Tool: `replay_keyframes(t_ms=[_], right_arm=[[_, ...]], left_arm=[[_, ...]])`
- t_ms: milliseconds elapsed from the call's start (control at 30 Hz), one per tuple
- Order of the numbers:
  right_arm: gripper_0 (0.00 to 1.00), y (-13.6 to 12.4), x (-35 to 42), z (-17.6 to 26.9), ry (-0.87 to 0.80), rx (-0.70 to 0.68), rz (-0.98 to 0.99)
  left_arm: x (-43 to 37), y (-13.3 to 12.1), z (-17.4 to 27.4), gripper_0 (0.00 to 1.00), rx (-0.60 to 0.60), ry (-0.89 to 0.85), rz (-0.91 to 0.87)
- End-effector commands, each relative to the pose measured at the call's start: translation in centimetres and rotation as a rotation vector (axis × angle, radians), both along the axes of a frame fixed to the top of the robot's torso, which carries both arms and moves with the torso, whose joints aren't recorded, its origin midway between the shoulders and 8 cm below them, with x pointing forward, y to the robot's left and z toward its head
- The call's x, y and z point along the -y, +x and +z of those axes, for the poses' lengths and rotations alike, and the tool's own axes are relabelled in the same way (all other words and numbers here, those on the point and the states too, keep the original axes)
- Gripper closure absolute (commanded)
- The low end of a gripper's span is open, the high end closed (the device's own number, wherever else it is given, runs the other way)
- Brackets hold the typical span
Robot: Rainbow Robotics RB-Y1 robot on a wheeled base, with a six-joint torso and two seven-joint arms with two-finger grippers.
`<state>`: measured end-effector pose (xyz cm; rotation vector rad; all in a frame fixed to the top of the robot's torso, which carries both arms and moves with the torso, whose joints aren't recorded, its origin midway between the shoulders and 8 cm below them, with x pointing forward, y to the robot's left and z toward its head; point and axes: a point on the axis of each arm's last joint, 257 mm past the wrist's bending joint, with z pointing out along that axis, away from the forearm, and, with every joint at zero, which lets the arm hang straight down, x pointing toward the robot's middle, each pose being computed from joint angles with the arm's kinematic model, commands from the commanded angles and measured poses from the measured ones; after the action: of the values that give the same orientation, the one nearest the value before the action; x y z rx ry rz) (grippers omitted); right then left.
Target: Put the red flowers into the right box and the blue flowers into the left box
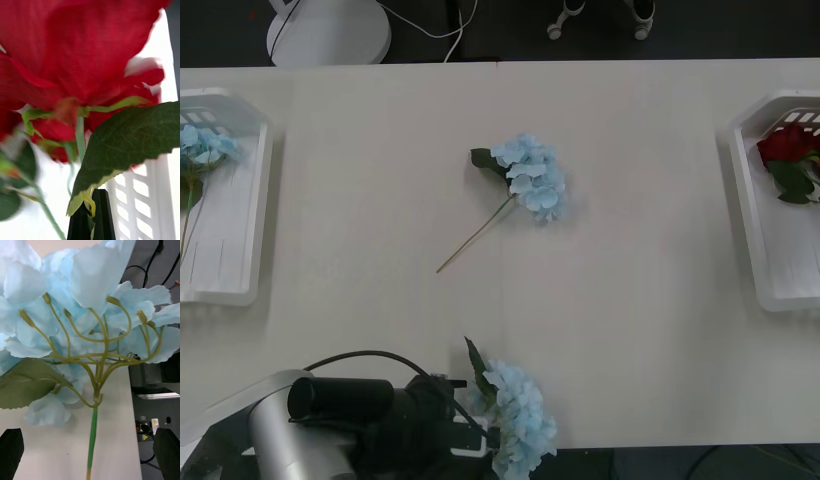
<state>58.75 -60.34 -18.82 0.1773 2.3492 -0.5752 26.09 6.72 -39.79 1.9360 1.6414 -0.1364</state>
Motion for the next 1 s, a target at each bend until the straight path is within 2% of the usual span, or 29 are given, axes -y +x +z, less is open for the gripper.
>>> replay_keyframes(t_ms=[33,100,133,200,267,300,333,367,433,500,567,667,733,833,1000], right_arm=[[1.0,-0.3,1.5,0.5,-0.005,-0.009,-0.033],[1.0,-0.7,1.5,-0.4,0.022,-0.018,-0.046],[0.94,-0.7,1.2,-0.6,0.036,-0.016,-0.046],[0.53,-0.4,0.1,-1.1,0.094,0.001,-0.046],[0.36,0.0,-0.6,-1.1,0.132,0.017,-0.045],[0.3,0.2,-1.0,-1.1,0.151,0.026,-0.04],[0.27,0.5,-1.4,-0.9,0.159,0.033,-0.034],[0.22,0.9,-2.1,-0.6,0.175,0.047,-0.022],[0.19,1.7,-3.0,0.3,0.182,0.068,0.004],[0.18,2.8,-4.3,1.8,0.182,0.098,0.04],[0.18,4.0,-5.9,3.5,0.176,0.126,0.086],[0.17,5.0,-8.9,6.3,0.21,0.157,0.15],[0.17,5.0,-10.4,7.9,0.237,0.162,0.181],[0.17,4.7,-14.1,9.6,0.308,0.147,0.239],[0.13,3.3,-19.7,11.0,0.484,0.124,0.21]], left_arm=[[1.8,0.6,-0.2,0.0,-0.018,-0.015,0.019],[1.8,0.7,-0.6,0.0,-0.022,-0.009,0.027],[1.9,0.7,-0.7,0.01,-0.024,-0.01,0.029],[2.1,0.9,-0.9,0.08,-0.024,-0.01,0.035],[2.2,0.9,-1.1,0.15,-0.022,-0.008,0.036],[2.4,0.8,-1.2,0.22,-0.023,-0.007,0.033],[2.4,0.8,-1.2,0.27,-0.022,-0.006,0.033],[2.4,0.8,-1.3,0.43,-0.022,-0.005,0.034],[2.5,0.9,-1.4,0.66,-0.02,-0.003,0.036],[2.5,1.1,-1.5,0.78,-0.014,0.0,0.036],[2.5,1.2,-1.6,0.85,-0.008,0.004,0.035],[2.3,1.3,-1.9,0.91,-0.003,0.016,0.034],[2.2,1.4,-2.1,1.0,0.0,0.023,0.035],[2.1,1.5,-2.2,1.0,0.003,0.026,0.039],[2.3,2.8,-0.1,1.0,0.028,-0.014,0.066]])
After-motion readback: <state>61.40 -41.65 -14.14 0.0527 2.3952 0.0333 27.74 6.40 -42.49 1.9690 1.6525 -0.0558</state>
